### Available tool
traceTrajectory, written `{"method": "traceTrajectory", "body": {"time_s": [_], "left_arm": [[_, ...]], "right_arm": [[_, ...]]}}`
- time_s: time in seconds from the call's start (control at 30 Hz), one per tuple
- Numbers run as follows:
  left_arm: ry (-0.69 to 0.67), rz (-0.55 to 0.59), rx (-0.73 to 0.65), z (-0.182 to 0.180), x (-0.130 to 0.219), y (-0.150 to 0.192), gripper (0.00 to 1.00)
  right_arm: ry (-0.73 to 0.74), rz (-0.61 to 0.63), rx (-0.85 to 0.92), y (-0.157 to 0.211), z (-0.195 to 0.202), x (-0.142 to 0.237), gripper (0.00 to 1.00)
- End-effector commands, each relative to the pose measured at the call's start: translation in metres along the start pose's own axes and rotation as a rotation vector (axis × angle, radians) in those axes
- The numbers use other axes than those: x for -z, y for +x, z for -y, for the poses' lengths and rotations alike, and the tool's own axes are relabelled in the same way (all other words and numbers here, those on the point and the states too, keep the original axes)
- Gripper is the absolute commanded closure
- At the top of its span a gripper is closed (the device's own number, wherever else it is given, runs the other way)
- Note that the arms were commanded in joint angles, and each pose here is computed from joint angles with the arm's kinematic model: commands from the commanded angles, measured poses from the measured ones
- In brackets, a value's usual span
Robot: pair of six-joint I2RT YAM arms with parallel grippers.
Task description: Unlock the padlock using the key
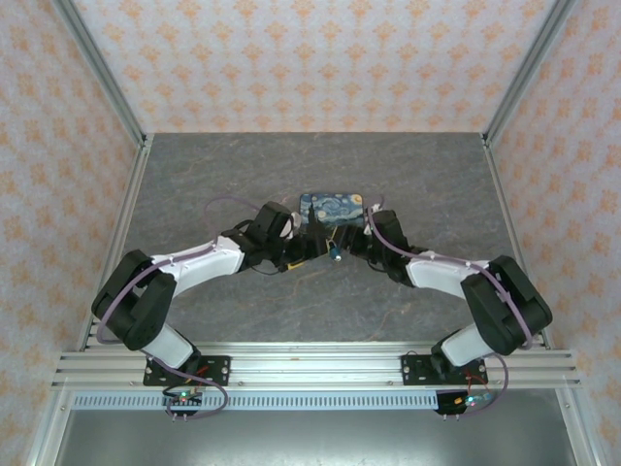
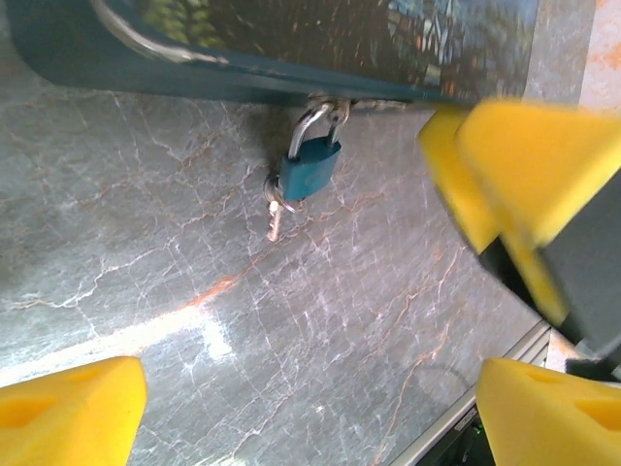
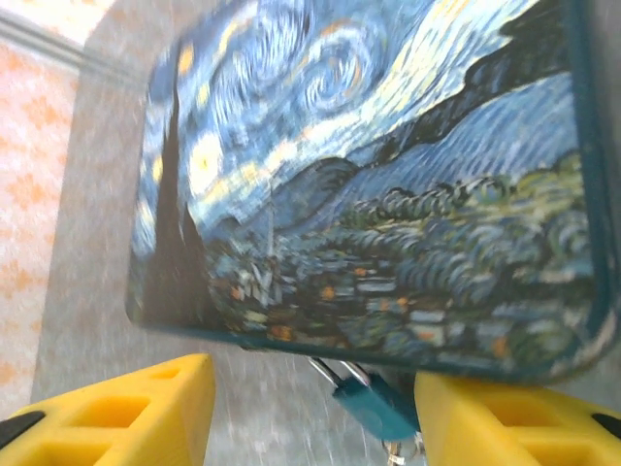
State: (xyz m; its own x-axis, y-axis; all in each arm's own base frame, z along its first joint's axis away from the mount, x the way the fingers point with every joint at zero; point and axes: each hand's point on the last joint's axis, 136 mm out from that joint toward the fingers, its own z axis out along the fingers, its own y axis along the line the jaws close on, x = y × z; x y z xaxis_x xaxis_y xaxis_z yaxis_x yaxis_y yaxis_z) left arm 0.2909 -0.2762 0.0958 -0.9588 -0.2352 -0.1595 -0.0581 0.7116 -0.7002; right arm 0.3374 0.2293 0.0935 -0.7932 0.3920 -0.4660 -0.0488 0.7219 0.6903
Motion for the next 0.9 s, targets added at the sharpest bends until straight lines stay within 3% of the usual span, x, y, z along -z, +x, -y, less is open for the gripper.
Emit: {"method": "traceTrajectory", "body": {"time_s": [0.0, 0.17, 0.47, 0.87], "left_arm": [[-0.038, 0.059, -0.005, 0.004, 0.009, -0.016, 0.11], [-0.035, 0.095, -0.005, 0.009, 0.013, -0.029, 0.10], [-0.039, 0.134, 0.013, 0.007, 0.021, -0.050, 0.09], [-0.036, 0.127, 0.023, 0.004, 0.015, -0.052, 0.09]], "right_arm": [[-0.017, 0.025, 0.030, -0.029, -0.009, -0.008, 0.44], [-0.063, -0.019, 0.047, -0.021, -0.014, -0.007, 0.46], [0.026, -0.059, 0.082, 0.007, 0.025, -0.007, 0.47], [0.066, -0.151, 0.160, 0.023, 0.031, -0.031, 0.49]]}}
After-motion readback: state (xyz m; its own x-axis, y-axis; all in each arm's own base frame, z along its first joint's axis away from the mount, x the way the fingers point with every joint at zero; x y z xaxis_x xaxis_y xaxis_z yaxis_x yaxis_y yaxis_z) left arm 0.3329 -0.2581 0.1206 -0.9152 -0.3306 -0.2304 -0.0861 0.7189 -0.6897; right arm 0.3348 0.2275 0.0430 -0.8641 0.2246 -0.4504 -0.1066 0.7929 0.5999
